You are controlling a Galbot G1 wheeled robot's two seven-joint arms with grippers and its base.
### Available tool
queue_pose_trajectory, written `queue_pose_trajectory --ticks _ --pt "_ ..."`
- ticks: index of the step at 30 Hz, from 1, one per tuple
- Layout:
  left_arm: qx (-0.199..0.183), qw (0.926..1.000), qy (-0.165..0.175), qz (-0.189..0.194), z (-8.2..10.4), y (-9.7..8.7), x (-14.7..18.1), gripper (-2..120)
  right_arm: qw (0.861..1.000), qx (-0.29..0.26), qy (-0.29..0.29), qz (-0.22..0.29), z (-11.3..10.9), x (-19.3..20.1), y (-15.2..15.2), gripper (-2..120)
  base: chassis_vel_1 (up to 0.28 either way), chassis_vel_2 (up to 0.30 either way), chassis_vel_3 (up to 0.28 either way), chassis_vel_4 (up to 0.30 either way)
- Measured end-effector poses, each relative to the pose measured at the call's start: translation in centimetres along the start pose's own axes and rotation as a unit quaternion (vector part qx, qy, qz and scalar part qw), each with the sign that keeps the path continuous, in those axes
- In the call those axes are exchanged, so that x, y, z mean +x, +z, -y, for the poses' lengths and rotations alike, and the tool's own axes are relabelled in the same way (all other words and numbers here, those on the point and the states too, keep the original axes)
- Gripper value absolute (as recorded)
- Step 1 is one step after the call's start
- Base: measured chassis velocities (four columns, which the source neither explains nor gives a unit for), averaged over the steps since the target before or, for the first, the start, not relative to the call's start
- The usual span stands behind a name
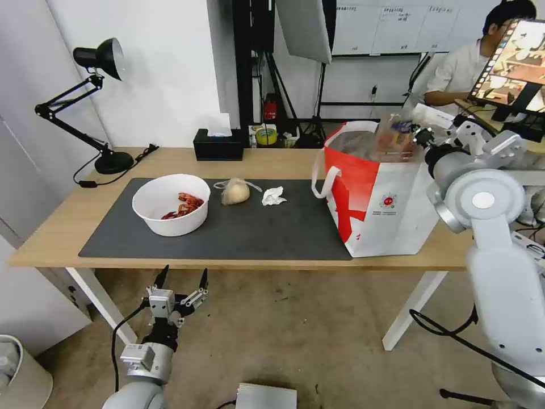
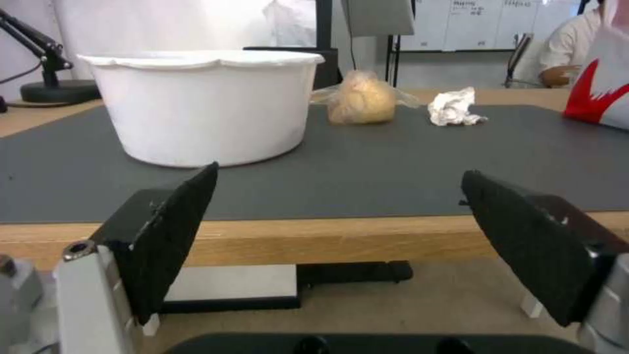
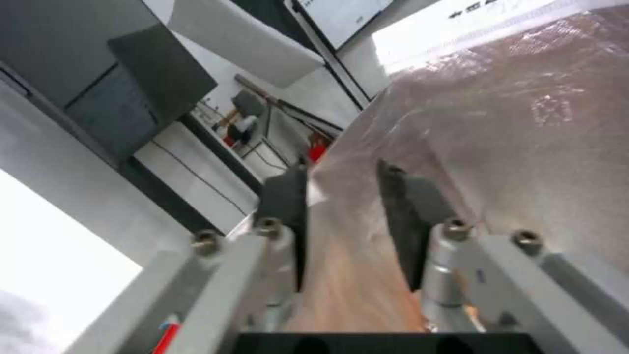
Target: Pick up the trash from the table and place it into the takeout bag.
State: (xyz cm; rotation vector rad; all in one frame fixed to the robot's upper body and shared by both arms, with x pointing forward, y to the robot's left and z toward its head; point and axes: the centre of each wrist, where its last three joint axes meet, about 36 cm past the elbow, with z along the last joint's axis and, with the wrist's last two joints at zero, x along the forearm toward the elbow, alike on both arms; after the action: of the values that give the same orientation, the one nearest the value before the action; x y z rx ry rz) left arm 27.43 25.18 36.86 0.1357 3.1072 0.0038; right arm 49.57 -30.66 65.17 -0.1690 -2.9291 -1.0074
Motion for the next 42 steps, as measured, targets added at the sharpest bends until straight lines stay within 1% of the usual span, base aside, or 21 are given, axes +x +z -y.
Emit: queue_pose_trajectory --ticks 3,4,7,8,11,12,16,17,20,21,23,25,26,28,29,31,32,35,36,39,42 --pt "0.0 1.0 0.001 -0.001 0.1 0.1 0.0 100 1.0 0.0 0.001 0.005 0.2 0.2 -0.4 45 0.0 0.0 0.0 0.0" --pt "0.0 1.0 0.001 -0.001 0.1 0.1 0.0 100 1.0 0.0 0.001 0.005 0.2 0.2 -0.4 45 0.0 0.0 0.0 0.0" --pt "0.001 1.0 0.002 -0.001 0.2 0.1 0.0 100 1.0 0.002 -0.012 0.011 -0.1 0.8 -0.9 60 0.0 0.0 0.0 0.0" --pt "0.001 1.0 0.002 -0.001 0.2 0.1 0.0 100 1.0 0.002 -0.012 0.011 -0.1 0.8 -0.9 60 0.0 0.0 0.0 0.0" --pt "0.001 1.0 0.002 -0.001 0.3 0.1 0.0 100 0.996 -0.013 -0.084 0.02 -1.0 2.4 -1.8 76 0.0 0.0 0.0 0.0" --pt "0.001 1.0 0.002 -0.001 0.3 0.1 0.0 100 0.996 -0.013 -0.084 0.02 -1.0 2.4 -1.8 76 0.0 0.0 0.0 0.0" --pt "0.001 1.0 0.002 0.001 0.3 0.0 0.0 100 0.978 -0.006 -0.205 0.031 -2.4 4.7 -1.8 92 0.0 0.0 0.0 0.0" --pt "0.001 1.0 0.002 0.001 0.3 0.0 0.0 100 0.978 -0.006 -0.205 0.031 -2.4 4.7 -1.8 92 0.0 0.0 0.0 0.0" --pt "0.0 1.0 0.0 0.002 0.1 0.0 0.1 100 0.958 0.033 -0.283 0.01 -3.4 6.9 -0.4 100 0.0 0.0 0.0 0.0" --pt "0.0 1.0 0.0 0.002 0.1 0.0 0.1 100 0.958 0.033 -0.283 0.01 -3.4 6.9 -0.4 100 0.0 0.0 0.0 0.0" --pt "-0.002 1.0 -0.001 0.003 0.1 -0.1 0.1 100 0.943 0.099 -0.317 -0.001 -3.0 8.3 1.8 100 0.0 0.0 0.0 0.0" --pt "-0.002 1.0 -0.001 0.003 0.1 -0.1 0.1 100 0.941 0.114 -0.319 0.0 -2.8 8.5 2.2 100 0.0 0.0 0.0 0.0" --pt "-0.002 1.0 -0.002 0.004 0.1 0.0 0.1 100 0.93 0.183 -0.319 0.009 -1.9 9.2 3.6 100 0.0 0.0 0.0 0.0" --pt "-0.004 1.0 -0.003 0.004 0.1 0.2 0.1 100 0.917 0.248 -0.312 0.012 -0.6 10.5 5.3 100 0.0 0.0 0.0 0.0" --pt "-0.004 1.0 -0.003 0.004 0.1 0.2 0.1 100 0.917 0.248 -0.312 0.012 -0.6 10.5 5.3 100 0.0 0.0 0.0 0.0" --pt "-0.014 0.9998 -0.007 0.007 -0.1 0.6 0.2 100 0.908 0.3 -0.293 0.016 0.8 12.1 7.1 100 0.0 0.0 0.0 0.0" --pt "-0.014 0.9998 -0.007 0.007 -0.1 0.6 0.2 100 0.908 0.3 -0.293 0.016 0.8 12.1 7.1 100 0.0 0.0 0.0 0.0" --pt "-0.021 0.9997 -0.012 0.009 -0.2 0.9 0.4 100 0.906 0.343 -0.248 0.024 3.2 14.1 9.6 100 0.0 0.0 0.0 0.0" --pt "-0.021 0.9997 -0.012 0.009 -0.2 0.9 0.4 100 0.906 0.343 -0.248 0.024 3.2 14.1 9.6 100 0.0 0.0 0.0 0.0" --pt "-0.022 0.9996 -0.016 0.01 -0.4 1.1 0.5 100 0.905 0.358 -0.225 0.045 5.4 15.7 11.4 100 0.0 0.0 0.0 0.0" --pt "-0.023 0.9995 -0.018 0.011 -0.5 1.2 0.6 100 0.907 0.359 -0.211 0.057 6.7 16.6 12.6 100 0.0 0.0 0.0 0.0"
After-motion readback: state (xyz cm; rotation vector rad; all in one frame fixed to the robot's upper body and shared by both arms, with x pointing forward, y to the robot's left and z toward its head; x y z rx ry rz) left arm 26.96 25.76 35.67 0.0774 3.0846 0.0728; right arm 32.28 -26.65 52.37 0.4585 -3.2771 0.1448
